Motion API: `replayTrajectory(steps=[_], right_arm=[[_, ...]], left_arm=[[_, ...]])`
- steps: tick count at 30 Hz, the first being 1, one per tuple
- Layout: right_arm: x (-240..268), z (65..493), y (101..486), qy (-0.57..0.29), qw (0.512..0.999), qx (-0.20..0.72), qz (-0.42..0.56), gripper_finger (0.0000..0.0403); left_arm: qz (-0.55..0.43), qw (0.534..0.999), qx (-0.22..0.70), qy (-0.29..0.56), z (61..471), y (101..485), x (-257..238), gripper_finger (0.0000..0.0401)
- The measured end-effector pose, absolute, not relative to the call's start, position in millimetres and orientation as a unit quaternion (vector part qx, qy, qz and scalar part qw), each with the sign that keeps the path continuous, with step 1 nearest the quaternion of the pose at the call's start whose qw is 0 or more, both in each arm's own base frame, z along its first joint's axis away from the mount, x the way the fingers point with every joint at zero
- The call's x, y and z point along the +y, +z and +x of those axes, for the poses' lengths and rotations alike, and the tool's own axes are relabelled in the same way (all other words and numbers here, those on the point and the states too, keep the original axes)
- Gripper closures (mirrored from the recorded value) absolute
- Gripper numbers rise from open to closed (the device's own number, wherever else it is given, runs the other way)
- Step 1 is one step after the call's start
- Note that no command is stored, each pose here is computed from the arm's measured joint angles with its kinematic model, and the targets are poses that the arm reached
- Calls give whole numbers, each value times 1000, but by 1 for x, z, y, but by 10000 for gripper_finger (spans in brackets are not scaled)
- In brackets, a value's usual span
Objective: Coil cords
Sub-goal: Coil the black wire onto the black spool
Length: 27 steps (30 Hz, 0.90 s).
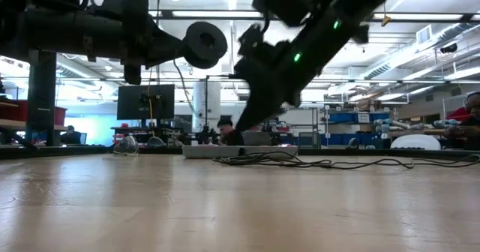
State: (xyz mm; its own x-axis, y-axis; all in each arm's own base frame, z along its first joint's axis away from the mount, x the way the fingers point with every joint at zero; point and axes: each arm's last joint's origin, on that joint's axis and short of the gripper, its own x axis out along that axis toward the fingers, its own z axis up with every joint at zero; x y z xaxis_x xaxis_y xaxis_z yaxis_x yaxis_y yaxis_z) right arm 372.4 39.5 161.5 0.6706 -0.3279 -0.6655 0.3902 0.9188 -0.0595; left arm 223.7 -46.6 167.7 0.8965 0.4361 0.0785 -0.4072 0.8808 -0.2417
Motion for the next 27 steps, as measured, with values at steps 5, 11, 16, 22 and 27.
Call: replayTrajectory(steps=[5, 11, 16, 22, 27], right_arm=[[24, 357, 198, -220, 912, 339, 74, 402], [5, 348, 225, -238, 917, 308, 92, 403], [6, 352, 241, -224, 926, 291, 90, 403], [16, 360, 261, -197, 939, 273, 71, 403], [19, 362, 267, -195, 942, 266, 61, 403]], left_arm=[[-101, 974, -48, 196, 225, 165, -48, 401], [-94, 977, -16, 189, 229, 160, -50, 401], [-99, 968, 19, 228, 235, 157, -49, 401], [-87, 959, 32, 266, 242, 160, -50, 401], [-88, 957, 27, 276, 244, 163, -50, 401]])
